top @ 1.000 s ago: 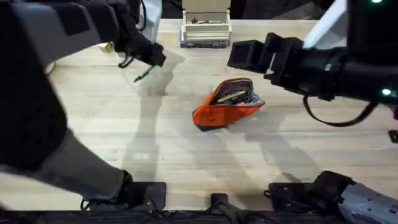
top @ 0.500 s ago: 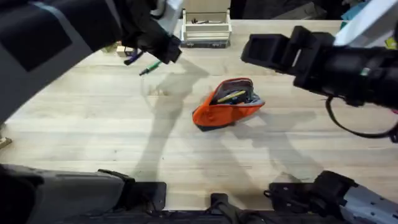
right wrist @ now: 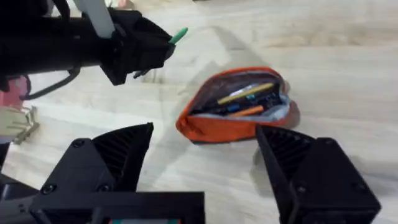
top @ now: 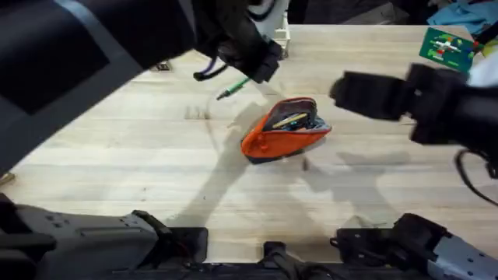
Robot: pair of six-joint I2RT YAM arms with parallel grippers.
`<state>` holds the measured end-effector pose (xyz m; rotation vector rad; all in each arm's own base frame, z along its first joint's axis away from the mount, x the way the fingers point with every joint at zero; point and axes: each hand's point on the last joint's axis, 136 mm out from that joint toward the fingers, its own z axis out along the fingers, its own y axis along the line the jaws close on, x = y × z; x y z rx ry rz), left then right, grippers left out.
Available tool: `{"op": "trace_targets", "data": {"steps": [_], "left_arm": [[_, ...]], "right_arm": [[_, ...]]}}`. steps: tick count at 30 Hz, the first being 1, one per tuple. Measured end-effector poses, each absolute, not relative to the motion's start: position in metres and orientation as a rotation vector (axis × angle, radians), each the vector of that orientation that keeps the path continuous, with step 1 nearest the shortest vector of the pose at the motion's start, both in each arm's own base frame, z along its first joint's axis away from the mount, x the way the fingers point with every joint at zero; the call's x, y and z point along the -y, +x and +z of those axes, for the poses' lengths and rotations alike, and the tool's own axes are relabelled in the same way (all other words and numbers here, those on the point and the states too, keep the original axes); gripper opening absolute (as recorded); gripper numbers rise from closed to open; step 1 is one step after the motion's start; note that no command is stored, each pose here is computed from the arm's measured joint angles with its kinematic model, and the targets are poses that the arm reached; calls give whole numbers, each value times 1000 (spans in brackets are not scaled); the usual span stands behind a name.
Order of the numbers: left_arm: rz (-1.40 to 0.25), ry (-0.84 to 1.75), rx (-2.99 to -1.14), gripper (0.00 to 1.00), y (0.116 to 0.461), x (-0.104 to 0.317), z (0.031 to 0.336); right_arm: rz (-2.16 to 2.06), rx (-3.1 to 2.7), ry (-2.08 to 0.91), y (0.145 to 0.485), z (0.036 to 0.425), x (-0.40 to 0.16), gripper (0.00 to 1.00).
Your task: Unzip the bag, pick up the pens from the table one at a time and place them inside, then zip the bag closed.
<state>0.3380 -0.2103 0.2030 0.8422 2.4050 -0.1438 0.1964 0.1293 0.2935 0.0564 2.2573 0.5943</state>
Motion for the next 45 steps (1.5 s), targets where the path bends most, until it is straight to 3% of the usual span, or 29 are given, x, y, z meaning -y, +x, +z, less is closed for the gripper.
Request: {"op": "trace_targets", "data": {"steps": [11,23,35,41,45], "left_arm": [[-263,837,-2360,41,317,260,211],[-429,897,-2215,41,303,316,231],[-518,1054,-2261,41,305,354,172],[-496,1143,-2247,41,302,354,163],[-459,1223,-2296,41,295,349,141]], "right_arm": [[619,-2208,13,145,300,-90,998],[664,-2198,-147,130,301,-97,997],[632,-2252,-319,115,286,-100,998],[632,-2251,-327,115,286,-100,998],[632,-2251,-327,115,286,-100,998]]}}
